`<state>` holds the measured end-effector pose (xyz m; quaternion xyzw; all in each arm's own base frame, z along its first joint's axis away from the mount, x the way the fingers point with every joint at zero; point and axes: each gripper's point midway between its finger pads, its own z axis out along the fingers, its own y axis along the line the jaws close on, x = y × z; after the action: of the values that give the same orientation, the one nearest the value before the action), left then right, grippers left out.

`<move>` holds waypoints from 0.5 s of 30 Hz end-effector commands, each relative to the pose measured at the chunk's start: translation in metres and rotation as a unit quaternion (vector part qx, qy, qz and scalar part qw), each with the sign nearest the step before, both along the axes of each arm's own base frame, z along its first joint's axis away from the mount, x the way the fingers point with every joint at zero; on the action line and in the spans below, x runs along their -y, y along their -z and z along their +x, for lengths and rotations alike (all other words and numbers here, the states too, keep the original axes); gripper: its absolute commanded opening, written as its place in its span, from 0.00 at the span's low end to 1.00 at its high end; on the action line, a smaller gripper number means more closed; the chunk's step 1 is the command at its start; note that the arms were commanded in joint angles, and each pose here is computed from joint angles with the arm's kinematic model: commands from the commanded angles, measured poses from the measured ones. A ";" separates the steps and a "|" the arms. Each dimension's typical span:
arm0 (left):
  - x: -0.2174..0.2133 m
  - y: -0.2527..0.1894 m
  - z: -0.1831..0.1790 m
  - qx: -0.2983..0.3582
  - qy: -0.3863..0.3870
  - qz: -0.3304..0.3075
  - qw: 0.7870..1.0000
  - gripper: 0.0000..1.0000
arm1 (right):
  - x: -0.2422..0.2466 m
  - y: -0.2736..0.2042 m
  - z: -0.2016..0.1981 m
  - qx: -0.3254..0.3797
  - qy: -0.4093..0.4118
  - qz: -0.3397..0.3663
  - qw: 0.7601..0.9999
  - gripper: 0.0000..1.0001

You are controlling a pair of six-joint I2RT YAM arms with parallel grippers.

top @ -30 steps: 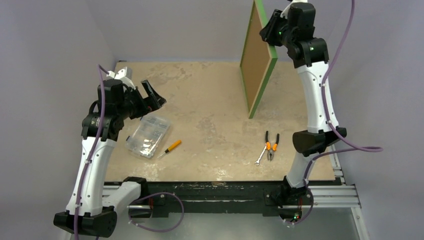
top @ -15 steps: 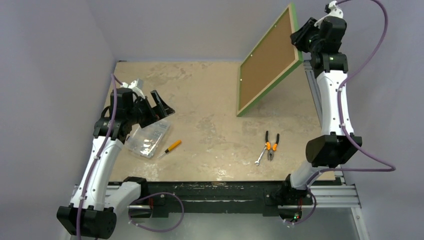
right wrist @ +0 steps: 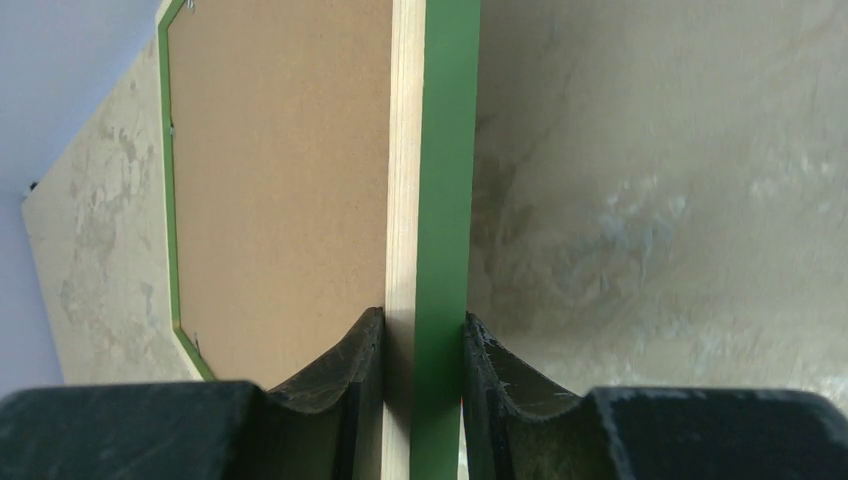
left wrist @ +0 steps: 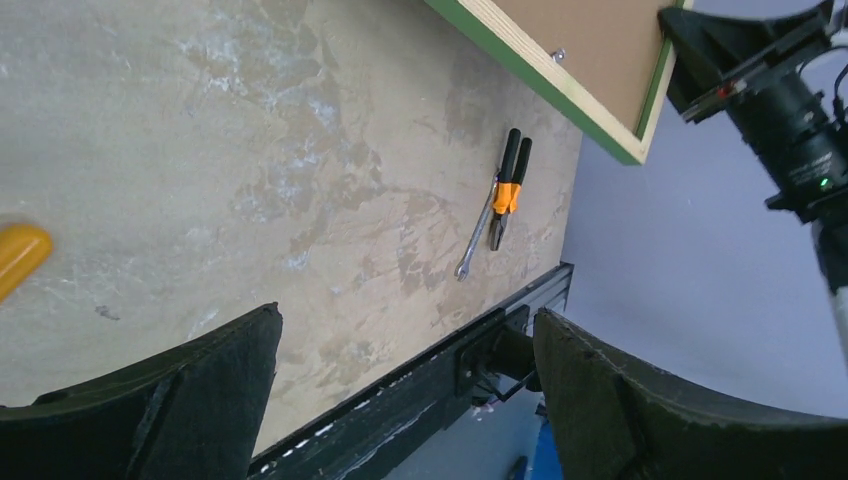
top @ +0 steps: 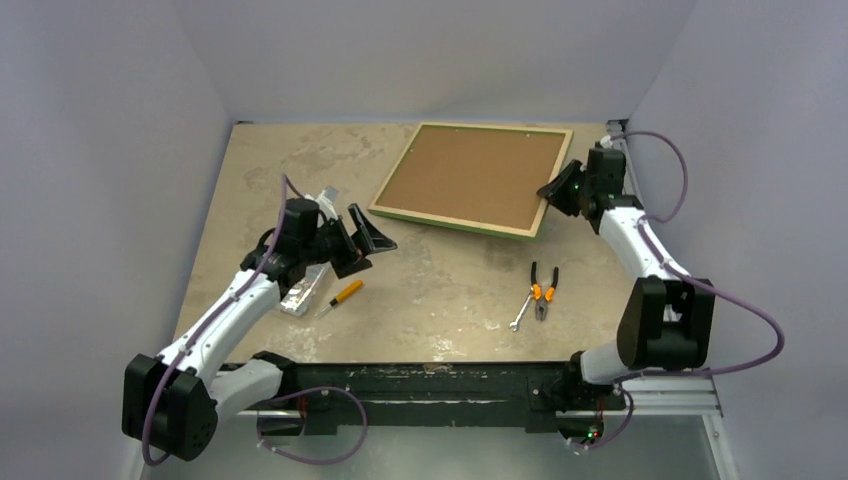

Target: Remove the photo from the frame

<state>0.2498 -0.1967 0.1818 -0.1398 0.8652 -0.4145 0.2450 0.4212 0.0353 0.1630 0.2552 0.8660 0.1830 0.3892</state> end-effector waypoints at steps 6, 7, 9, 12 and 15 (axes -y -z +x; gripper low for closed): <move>0.035 0.007 0.026 -0.046 -0.052 -0.126 0.990 0.97 | -0.022 0.021 -0.039 0.083 0.010 0.070 0.994 0.00; 0.038 0.010 0.028 -0.052 -0.055 -0.132 0.988 0.97 | -0.036 0.025 -0.045 0.082 -0.004 0.078 0.994 0.00; 0.042 0.017 0.032 -0.069 -0.065 -0.134 0.986 0.98 | -0.051 0.033 -0.057 0.074 -0.017 0.088 0.993 0.00; 0.048 0.032 0.036 -0.101 -0.085 -0.122 0.984 0.99 | -0.071 0.044 -0.077 0.067 -0.031 0.100 0.992 0.00; 0.050 0.063 0.032 -0.169 -0.121 -0.086 0.974 1.00 | -0.083 0.048 -0.094 0.069 -0.033 0.125 0.989 0.03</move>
<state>0.2726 -0.2398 0.1291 -0.2741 0.8348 -0.4531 0.1510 0.3334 0.0940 0.0901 0.2957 0.8391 0.2660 0.3710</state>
